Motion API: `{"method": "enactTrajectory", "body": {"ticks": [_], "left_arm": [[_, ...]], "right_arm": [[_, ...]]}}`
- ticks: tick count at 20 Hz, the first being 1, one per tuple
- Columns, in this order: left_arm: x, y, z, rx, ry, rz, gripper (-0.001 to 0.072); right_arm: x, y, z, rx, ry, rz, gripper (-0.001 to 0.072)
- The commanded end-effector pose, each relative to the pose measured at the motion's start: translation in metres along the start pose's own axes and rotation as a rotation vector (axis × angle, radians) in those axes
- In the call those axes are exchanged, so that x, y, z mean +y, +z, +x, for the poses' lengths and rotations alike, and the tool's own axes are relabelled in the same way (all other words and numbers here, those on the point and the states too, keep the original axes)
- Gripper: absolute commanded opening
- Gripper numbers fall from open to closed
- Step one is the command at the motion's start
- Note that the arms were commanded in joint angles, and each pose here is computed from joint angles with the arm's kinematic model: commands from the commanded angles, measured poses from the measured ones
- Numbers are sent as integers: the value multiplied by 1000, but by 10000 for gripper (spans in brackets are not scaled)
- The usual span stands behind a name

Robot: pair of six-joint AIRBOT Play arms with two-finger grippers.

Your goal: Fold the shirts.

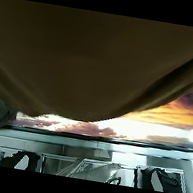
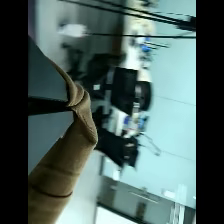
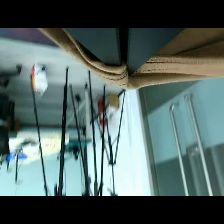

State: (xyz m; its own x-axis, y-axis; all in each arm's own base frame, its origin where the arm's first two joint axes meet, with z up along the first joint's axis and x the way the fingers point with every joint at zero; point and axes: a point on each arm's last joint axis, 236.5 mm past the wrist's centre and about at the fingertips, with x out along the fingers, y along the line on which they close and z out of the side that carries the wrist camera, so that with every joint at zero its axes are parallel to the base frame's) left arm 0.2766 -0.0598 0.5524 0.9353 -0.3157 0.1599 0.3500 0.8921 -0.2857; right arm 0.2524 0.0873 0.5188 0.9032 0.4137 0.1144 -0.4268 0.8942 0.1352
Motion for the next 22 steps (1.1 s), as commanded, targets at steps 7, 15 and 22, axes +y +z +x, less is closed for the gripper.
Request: {"method": "enactTrajectory", "body": {"ticks": [7, 15, 22], "left_arm": [[70, -396, 222, 675, -49, -77, 11], [97, -588, 267, 1043, -74, -355, 12], [129, -549, 196, 1294, -39, -488, 621]], "right_arm": [[-138, -390, 68, 617, -248, 621, 21], [-234, -560, 30, 842, -559, 862, 22], [-237, -569, 29, 878, -534, 825, 22]]}}
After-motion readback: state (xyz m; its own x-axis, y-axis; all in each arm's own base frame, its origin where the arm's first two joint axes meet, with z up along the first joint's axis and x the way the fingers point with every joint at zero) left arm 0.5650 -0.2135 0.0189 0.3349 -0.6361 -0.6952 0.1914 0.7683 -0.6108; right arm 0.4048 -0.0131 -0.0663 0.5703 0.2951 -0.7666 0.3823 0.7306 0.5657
